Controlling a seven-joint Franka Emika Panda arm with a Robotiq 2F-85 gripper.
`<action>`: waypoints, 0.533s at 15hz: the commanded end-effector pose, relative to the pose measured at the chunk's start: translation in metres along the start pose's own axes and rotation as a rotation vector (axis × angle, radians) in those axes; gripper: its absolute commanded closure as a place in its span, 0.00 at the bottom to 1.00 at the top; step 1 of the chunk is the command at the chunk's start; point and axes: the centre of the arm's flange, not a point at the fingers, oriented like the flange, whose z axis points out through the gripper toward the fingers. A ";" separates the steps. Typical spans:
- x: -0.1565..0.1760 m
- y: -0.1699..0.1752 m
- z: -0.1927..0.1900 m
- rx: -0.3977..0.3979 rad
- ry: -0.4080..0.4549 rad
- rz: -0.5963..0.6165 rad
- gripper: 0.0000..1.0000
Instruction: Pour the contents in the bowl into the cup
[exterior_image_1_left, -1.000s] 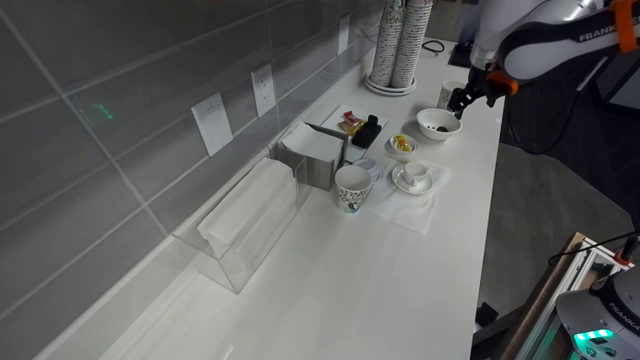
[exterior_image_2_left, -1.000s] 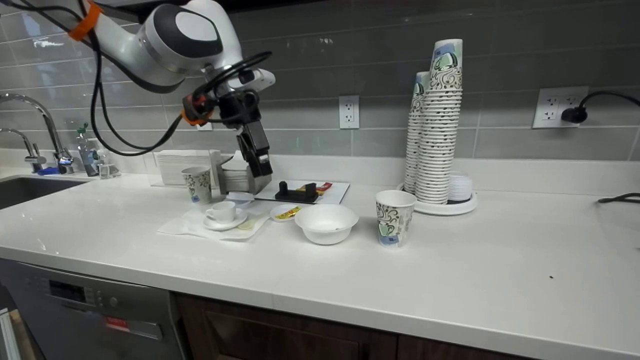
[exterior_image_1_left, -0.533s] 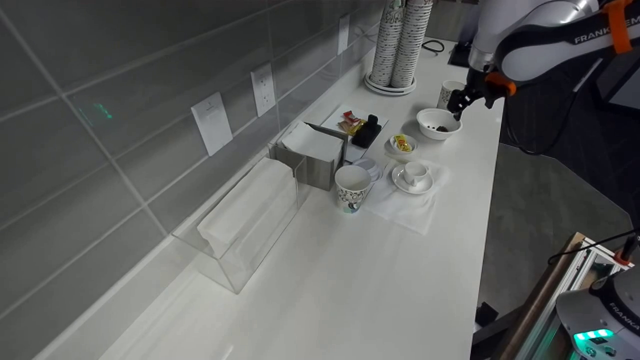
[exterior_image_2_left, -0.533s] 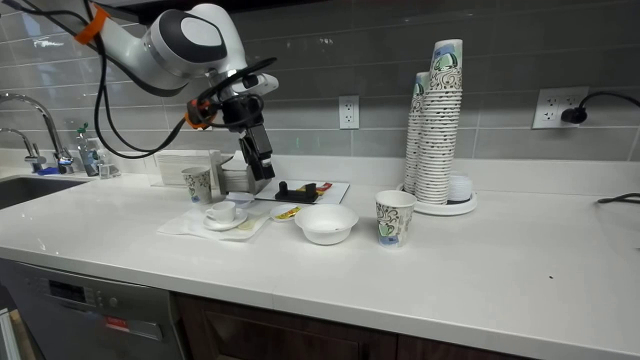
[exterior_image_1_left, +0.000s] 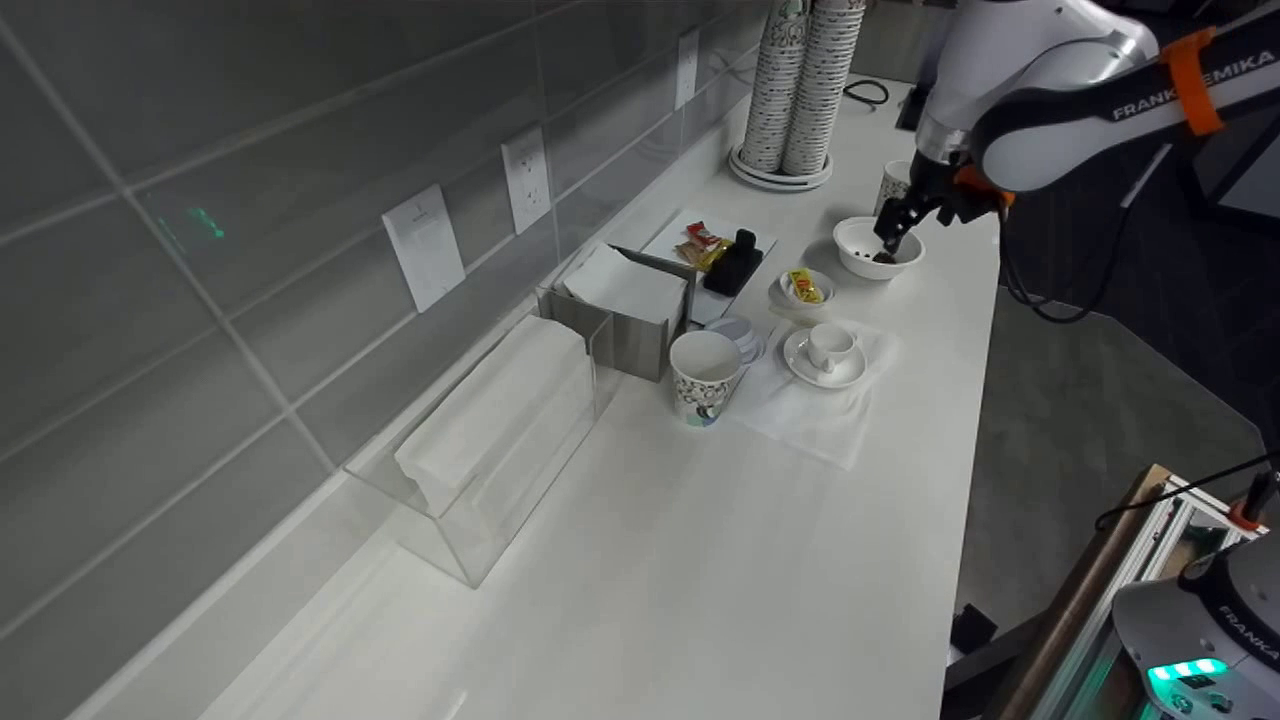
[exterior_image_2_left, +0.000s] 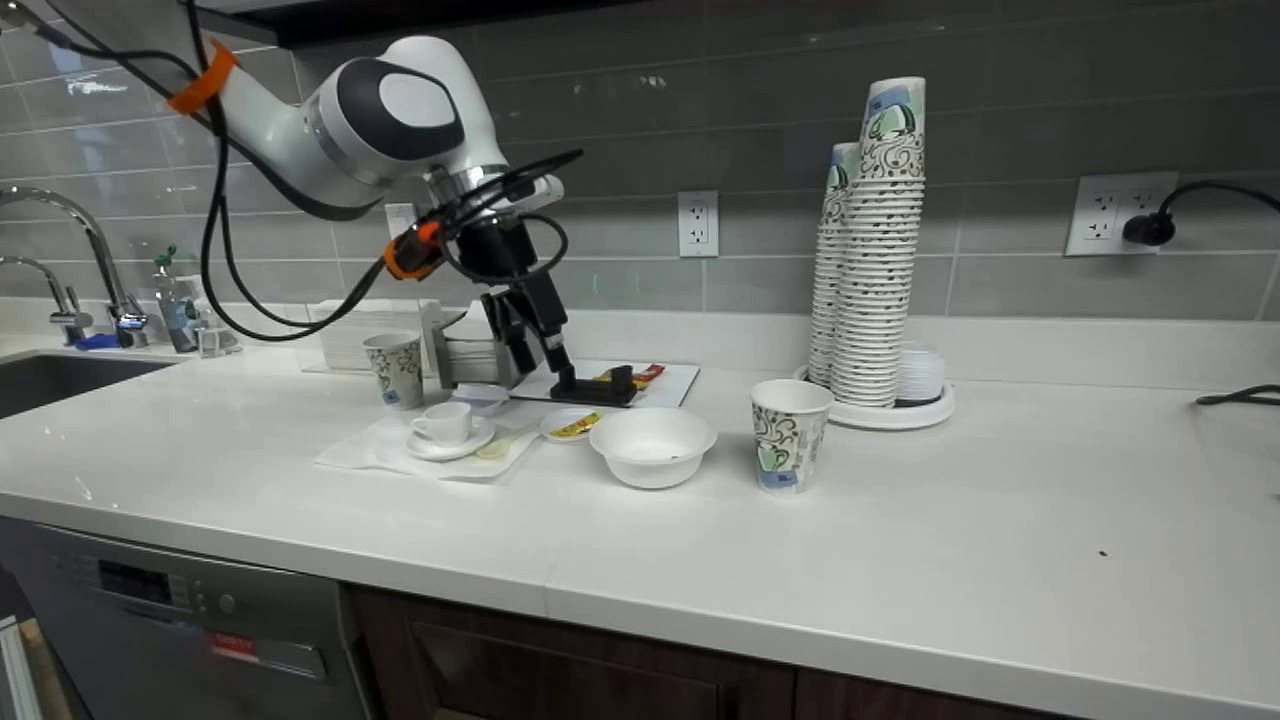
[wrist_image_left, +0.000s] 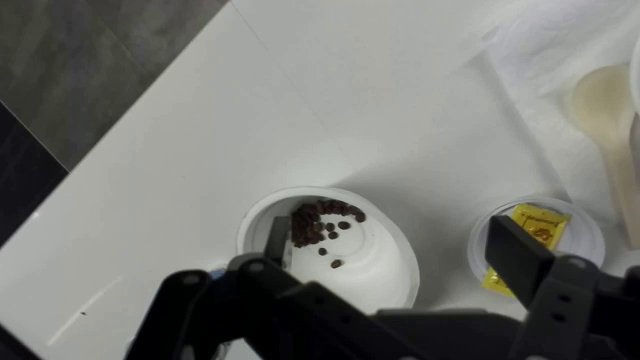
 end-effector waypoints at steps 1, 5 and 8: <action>0.017 -0.019 0.038 0.060 0.078 -0.174 0.00; 0.035 -0.030 0.070 0.111 0.168 -0.269 0.00; 0.042 -0.028 0.086 0.103 0.173 -0.306 0.00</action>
